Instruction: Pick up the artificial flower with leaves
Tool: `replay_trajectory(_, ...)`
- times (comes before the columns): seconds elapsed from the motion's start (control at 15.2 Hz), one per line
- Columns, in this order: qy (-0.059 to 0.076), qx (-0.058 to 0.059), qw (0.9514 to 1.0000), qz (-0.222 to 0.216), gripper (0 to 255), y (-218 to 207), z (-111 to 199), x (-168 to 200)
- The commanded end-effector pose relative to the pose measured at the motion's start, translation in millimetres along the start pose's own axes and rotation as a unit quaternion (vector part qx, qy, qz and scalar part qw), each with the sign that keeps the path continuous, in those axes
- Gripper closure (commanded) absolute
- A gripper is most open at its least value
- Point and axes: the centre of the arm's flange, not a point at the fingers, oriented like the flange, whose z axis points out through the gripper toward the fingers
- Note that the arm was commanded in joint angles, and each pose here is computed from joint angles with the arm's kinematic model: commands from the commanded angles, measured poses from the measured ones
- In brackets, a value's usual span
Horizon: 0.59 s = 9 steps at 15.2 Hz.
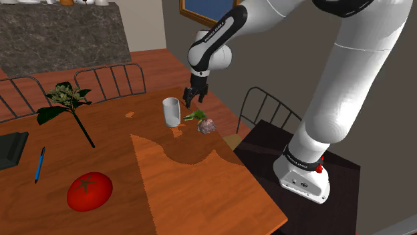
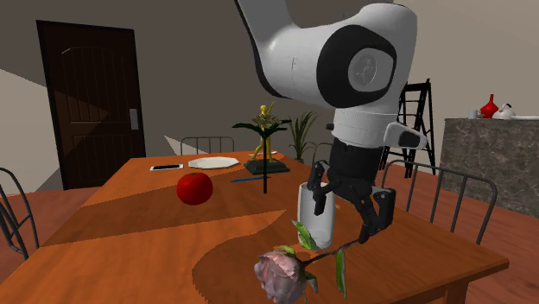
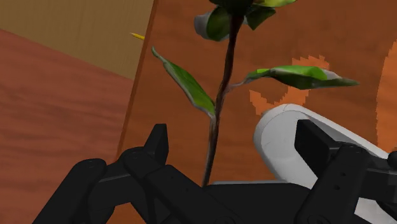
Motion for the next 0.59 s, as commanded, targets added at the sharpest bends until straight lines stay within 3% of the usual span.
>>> replay_trajectory(0.0,-0.001,0.005,1.0,0.001,0,2,23,12)
replay_trajectory(0.53,-0.001,0.006,1.0,0.001,0,9,66,15)
